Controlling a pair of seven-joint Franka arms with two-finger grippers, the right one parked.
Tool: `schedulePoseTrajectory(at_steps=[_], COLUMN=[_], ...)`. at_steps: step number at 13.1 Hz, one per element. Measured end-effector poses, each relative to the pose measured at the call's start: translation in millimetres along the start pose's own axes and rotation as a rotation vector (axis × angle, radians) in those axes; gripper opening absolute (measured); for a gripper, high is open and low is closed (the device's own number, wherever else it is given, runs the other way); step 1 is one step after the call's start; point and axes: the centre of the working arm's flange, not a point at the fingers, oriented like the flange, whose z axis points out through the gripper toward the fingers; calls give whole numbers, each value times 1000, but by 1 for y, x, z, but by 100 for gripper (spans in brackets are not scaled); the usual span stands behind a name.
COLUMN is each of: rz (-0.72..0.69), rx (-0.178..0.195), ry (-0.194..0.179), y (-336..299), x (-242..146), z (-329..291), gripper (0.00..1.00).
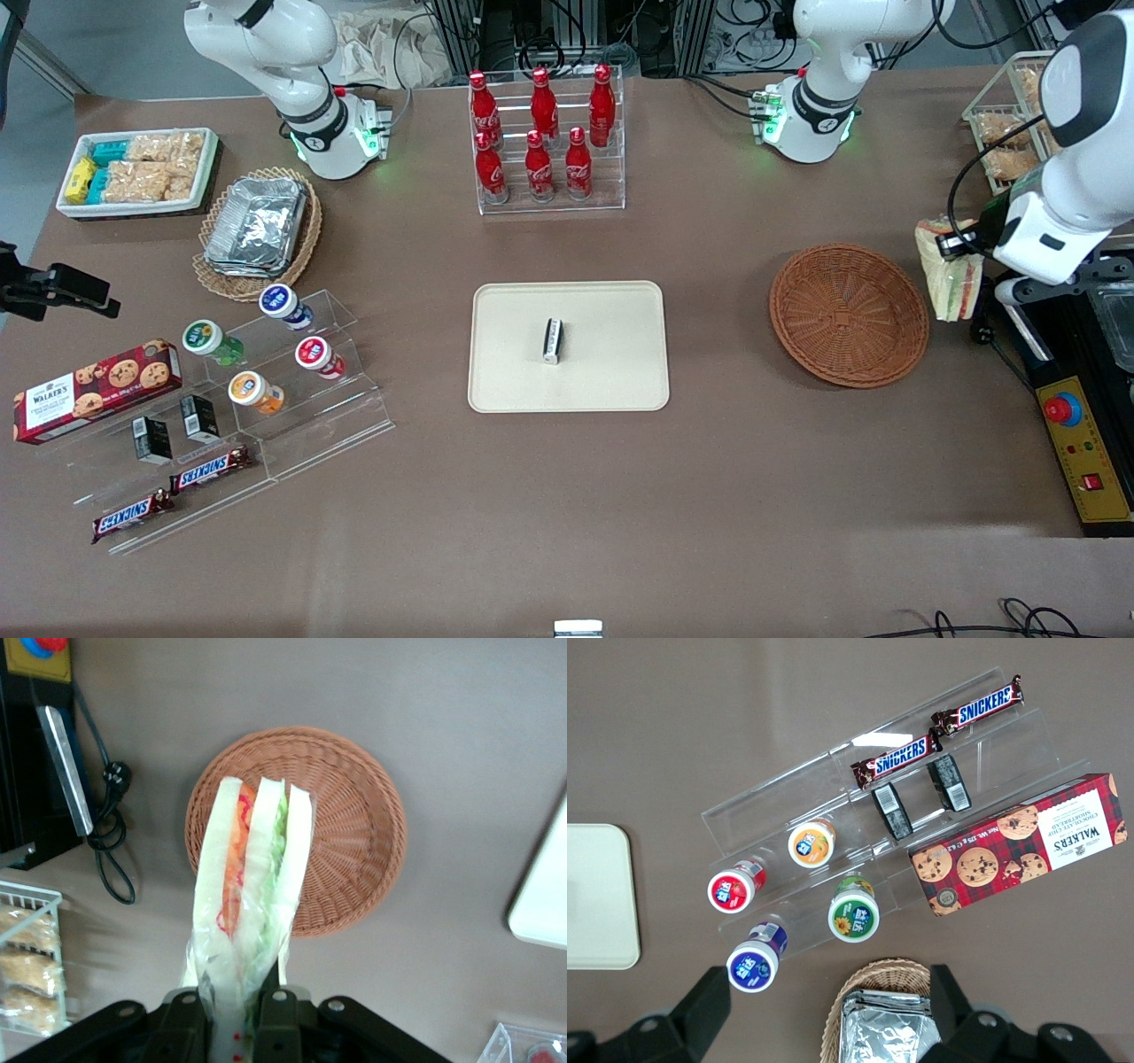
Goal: Place sandwich from basket to tray
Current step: 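Lift the sandwich and carry it toward the white tray, then lower the sandwich onto the tray beside the black box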
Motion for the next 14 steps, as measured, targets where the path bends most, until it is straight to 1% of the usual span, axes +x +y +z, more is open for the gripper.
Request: schedulePoseTrajectory(at_steps=[1,2,3,5,6,8,9,10,11,12,14], rz=[41,77,96,96,76,48,54,65,73,78,99], rx=[0,-11,-30,-31,-31,-49,-44,-27,-18,-19,-21], ry=[9,23,28,10,2,21,20,21,26,26,12], y=[21,47,79,142,172,226,250,272,294,313,338], x=[-1,-1,-2,-1,1,10,13,16,19,20,21], z=[-13,-23,-28,-18,-6,25,46,70,93,114,148], gripper=[20,20,20,20,20,20,20,20,20,20,20])
